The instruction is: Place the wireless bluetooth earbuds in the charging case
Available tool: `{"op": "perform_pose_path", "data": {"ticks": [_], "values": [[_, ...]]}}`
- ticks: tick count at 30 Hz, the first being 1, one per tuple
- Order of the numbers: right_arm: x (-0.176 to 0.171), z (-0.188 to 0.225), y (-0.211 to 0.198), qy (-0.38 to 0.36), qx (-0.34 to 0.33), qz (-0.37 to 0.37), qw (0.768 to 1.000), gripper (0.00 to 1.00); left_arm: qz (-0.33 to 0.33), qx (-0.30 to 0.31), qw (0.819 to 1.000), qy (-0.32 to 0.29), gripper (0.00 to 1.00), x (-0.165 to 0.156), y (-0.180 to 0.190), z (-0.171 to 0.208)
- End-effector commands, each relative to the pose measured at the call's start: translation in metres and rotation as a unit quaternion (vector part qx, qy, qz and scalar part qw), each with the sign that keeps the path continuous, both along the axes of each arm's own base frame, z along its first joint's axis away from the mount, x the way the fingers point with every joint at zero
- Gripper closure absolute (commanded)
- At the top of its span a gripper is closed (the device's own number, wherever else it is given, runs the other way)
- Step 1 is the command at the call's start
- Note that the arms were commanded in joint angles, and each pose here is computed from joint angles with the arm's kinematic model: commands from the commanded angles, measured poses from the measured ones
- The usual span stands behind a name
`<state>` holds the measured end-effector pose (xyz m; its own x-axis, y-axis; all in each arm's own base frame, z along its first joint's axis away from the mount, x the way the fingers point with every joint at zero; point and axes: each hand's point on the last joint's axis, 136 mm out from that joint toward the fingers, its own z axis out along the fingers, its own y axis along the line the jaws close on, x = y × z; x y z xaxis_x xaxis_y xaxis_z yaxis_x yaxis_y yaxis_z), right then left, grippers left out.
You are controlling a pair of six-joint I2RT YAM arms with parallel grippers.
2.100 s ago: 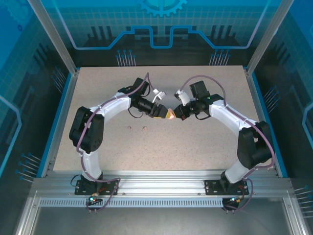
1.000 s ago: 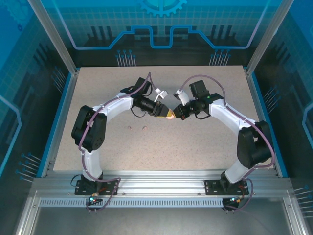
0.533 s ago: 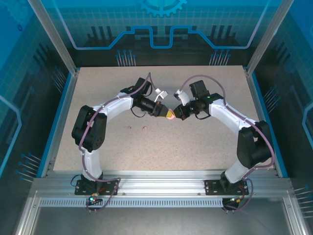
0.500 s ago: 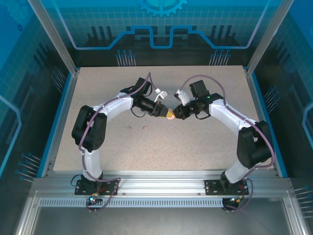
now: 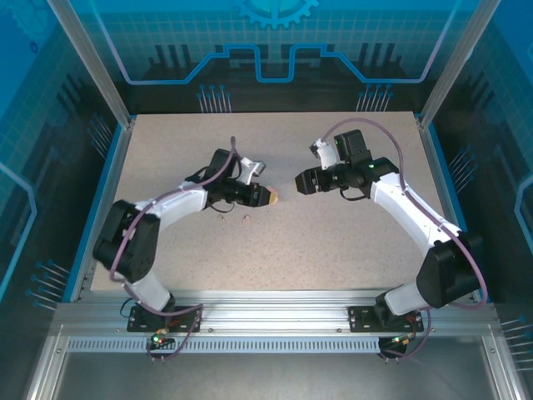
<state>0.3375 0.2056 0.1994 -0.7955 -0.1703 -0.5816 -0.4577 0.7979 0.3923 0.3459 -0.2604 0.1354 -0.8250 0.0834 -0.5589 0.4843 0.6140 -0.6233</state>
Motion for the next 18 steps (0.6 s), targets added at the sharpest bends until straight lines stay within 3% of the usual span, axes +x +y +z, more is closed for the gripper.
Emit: {"op": "perform_pose_path", "data": {"ticks": [1,13,18], "values": [[-0.022,-0.023,-0.002,0.053,-0.040,-0.032,0.997,0.28,0.100,-0.013,0.984,-0.149,1.00,0.035,0.022,0.047],[-0.047,-0.073,0.037,0.109,-0.148,-0.042,0.982,0.28,0.254,-0.001,0.913,-0.320,1.00,0.037,0.083,0.105],[-0.051,-0.096,0.071,0.120,-0.201,-0.027,0.972,0.29,0.297,0.001,0.901,-0.317,1.00,0.042,0.097,0.113]]}}
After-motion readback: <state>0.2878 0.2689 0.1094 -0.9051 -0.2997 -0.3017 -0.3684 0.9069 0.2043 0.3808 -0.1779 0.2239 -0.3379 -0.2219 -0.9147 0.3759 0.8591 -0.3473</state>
